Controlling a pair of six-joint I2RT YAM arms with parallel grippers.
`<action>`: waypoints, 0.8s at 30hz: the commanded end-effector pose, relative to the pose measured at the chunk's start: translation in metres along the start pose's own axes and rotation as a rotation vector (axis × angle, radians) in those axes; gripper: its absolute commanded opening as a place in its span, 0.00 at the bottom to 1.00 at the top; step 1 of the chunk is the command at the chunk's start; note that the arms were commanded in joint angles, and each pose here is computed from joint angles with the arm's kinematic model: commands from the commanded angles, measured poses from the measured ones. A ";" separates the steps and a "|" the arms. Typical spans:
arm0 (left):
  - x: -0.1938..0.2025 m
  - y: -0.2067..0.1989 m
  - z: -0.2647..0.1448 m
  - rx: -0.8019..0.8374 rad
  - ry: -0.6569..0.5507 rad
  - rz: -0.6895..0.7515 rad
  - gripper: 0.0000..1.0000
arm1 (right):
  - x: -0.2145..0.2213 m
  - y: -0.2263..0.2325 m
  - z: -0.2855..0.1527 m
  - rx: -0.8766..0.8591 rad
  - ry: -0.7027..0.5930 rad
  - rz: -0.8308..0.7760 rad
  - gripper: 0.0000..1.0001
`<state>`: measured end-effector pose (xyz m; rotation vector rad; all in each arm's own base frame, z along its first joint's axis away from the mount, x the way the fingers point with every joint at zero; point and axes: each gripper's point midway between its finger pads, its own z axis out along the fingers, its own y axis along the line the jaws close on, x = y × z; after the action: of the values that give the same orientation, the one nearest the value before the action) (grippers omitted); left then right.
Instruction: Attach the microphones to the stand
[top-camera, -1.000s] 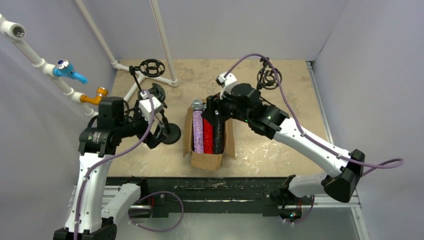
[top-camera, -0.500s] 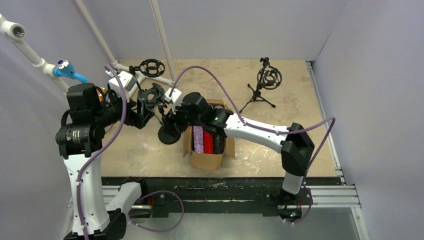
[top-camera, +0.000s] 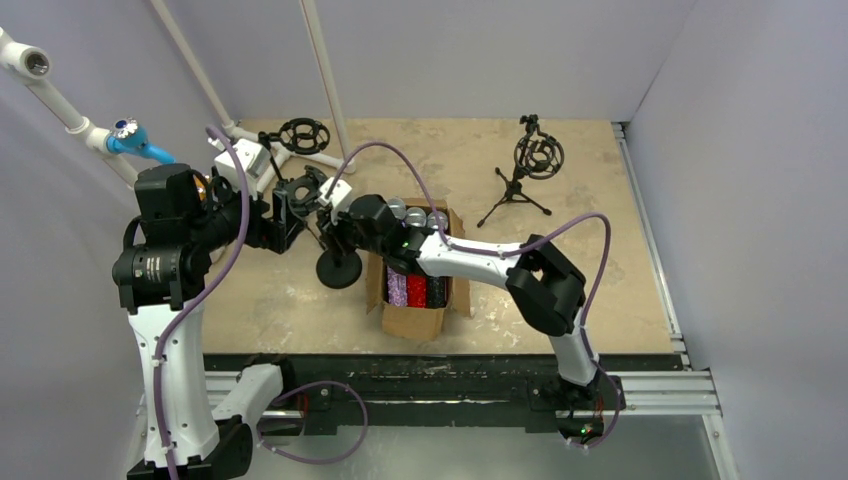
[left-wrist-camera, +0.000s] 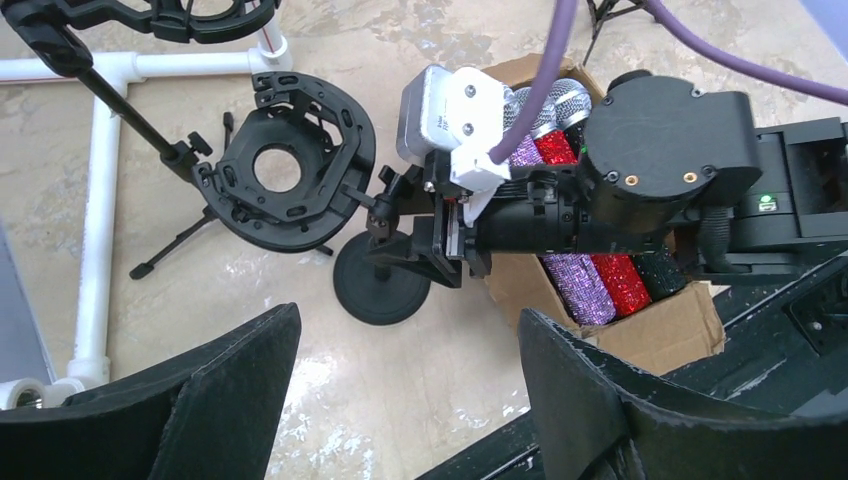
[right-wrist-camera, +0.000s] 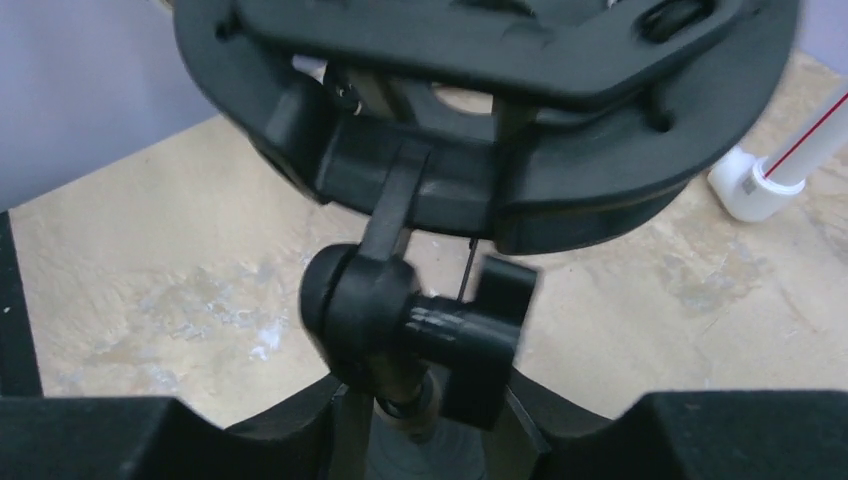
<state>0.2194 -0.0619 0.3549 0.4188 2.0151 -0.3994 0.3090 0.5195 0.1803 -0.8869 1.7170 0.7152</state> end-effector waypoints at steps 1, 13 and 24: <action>-0.006 0.008 -0.002 -0.041 -0.023 0.031 0.80 | -0.052 -0.017 0.003 0.083 -0.153 -0.087 0.38; 0.005 0.015 0.009 -0.041 0.003 0.027 0.80 | -0.083 -0.106 -0.004 0.272 -0.218 -0.125 0.22; 0.026 0.005 0.020 0.051 0.061 0.029 0.84 | -0.072 -0.163 0.017 0.401 -0.213 -0.059 0.23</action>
<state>0.2260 -0.0565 0.3311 0.4431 2.0575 -0.3755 0.4553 0.4571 0.1806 -0.6877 1.6682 0.3707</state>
